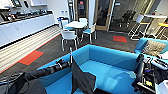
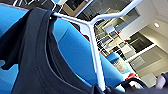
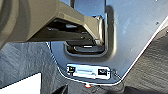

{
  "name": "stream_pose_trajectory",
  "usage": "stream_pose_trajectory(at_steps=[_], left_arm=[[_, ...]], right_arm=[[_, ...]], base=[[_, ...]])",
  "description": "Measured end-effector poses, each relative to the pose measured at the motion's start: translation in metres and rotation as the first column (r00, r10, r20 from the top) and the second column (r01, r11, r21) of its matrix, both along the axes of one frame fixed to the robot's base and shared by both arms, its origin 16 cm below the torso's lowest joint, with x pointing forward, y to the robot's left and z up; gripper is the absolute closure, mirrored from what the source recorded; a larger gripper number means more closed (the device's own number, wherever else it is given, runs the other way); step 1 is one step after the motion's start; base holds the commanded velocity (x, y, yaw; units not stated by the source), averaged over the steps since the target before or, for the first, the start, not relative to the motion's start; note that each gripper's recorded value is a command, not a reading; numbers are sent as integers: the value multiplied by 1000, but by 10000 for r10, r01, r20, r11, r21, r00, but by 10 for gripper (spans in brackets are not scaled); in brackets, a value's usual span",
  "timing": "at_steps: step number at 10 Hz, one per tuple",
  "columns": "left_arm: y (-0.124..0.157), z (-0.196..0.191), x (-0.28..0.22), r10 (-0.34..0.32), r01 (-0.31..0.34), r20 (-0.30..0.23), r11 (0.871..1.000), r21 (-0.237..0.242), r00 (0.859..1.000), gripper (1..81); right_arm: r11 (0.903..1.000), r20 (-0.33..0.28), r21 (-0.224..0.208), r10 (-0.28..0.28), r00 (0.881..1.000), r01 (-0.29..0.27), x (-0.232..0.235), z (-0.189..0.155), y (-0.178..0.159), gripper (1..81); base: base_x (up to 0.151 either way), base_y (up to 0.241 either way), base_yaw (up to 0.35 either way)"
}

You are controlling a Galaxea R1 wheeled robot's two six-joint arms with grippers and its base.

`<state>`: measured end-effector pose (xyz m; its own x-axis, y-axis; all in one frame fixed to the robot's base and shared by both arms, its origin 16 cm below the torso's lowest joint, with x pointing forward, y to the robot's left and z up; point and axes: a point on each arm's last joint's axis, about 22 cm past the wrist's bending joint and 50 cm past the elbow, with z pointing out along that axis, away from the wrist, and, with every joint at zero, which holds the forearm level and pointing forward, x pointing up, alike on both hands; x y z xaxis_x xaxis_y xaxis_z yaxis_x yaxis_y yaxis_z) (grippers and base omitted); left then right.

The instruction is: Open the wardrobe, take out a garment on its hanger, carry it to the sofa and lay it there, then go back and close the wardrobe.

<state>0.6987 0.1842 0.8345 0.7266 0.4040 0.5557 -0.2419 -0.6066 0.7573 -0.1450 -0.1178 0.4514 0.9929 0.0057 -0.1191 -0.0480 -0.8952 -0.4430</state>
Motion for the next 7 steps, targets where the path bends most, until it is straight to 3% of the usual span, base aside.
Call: stream_pose_trajectory(at_steps=[3, 7], left_arm=[[25, -42, -33, -176, 195, -309, 9979, 611, 9994, 811], [104, -74, -56, 378, -279, -526, 9839, 1764, 9979, 811]], right_arm=[[10000, -11, 0, -6, 10000, 6, -1, 0, 0, 10], [10000, -14, -3, -28, 10000, 28, 0, 0, 0, 10]], base=[[0, 0, 0], [0, 0, 0]])
